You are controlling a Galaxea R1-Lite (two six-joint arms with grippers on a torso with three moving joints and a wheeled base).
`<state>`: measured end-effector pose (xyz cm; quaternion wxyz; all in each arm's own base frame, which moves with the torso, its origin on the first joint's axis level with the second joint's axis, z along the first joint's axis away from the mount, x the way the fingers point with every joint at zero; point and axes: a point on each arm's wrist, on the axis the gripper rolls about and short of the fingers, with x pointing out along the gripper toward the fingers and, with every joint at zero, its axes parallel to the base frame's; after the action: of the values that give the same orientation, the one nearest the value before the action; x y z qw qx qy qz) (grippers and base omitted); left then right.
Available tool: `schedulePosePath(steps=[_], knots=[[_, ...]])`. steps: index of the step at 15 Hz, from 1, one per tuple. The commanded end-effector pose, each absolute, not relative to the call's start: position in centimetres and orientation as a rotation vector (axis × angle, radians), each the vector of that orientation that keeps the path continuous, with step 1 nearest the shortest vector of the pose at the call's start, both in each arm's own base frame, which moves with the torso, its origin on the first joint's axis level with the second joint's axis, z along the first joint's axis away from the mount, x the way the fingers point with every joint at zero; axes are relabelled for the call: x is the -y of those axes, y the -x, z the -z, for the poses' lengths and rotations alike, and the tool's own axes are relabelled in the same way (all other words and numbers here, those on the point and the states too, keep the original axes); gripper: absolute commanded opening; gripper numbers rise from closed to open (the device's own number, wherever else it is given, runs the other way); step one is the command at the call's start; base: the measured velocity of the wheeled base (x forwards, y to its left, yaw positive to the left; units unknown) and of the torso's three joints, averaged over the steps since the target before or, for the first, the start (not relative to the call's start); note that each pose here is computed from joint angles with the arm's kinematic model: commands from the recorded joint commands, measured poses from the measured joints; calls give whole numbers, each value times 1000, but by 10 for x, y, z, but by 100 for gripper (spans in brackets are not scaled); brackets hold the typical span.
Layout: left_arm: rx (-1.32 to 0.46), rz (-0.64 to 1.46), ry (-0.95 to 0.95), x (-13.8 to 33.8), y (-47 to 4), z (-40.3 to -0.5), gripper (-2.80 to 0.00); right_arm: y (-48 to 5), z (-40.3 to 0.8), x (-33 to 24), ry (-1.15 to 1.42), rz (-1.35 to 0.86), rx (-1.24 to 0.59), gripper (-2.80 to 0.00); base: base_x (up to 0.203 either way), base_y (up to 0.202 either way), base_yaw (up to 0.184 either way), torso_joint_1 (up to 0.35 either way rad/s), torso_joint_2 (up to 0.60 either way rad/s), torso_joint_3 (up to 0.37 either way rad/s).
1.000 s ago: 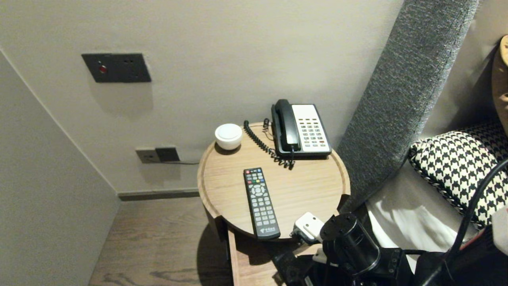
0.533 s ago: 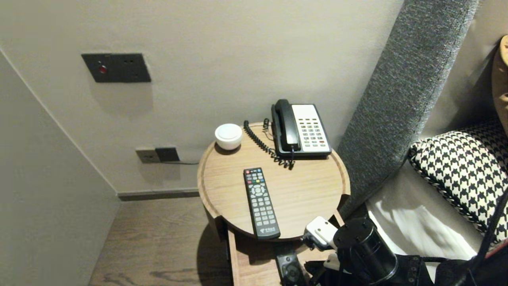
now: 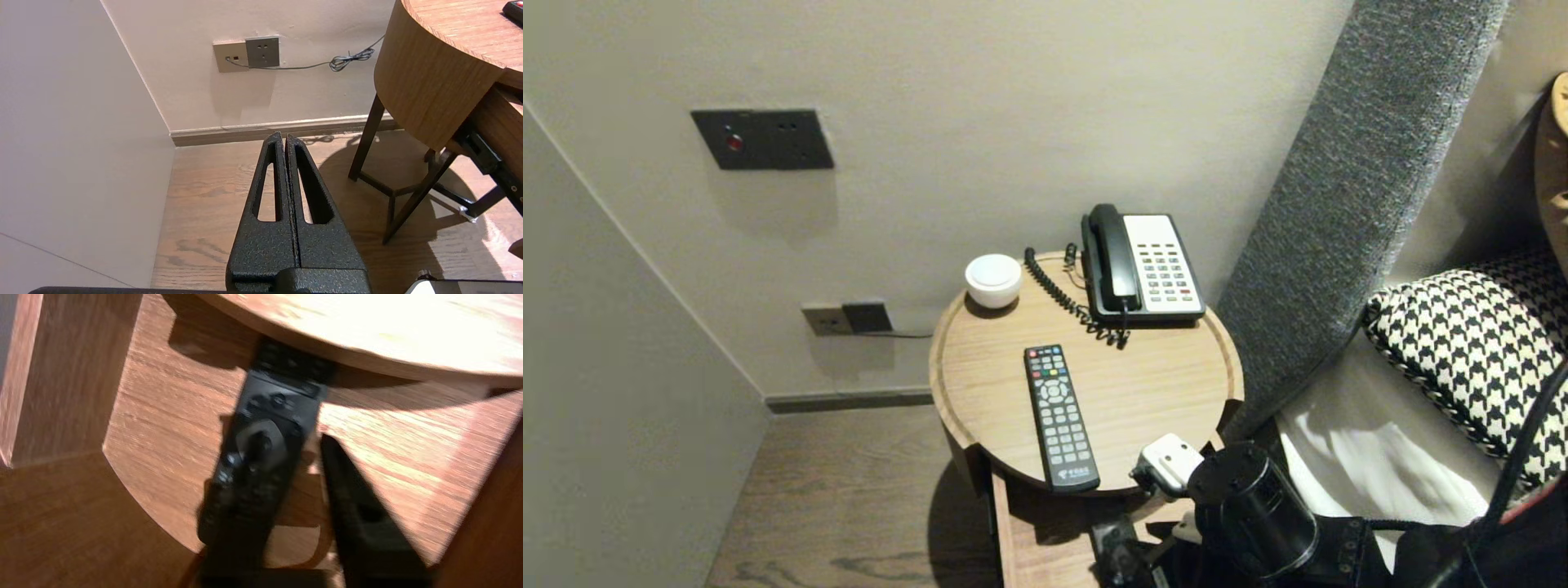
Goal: Take the remote control out of the drawer one by one and place them on the table
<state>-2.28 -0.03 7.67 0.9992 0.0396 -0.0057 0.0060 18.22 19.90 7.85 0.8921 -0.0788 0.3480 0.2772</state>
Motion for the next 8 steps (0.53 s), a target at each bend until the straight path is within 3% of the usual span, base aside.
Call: schedulePosePath(steps=[1, 8], knots=[[13, -12, -80, 0, 23, -77, -280, -181, -66, -211, 190, -584, -749, 0, 0, 0, 0, 0, 0, 0], [13, -11, -80, 0, 23, -77, -280, -185, -61, -221, 230, -517, -717, 0, 0, 0, 0, 0, 0, 0]])
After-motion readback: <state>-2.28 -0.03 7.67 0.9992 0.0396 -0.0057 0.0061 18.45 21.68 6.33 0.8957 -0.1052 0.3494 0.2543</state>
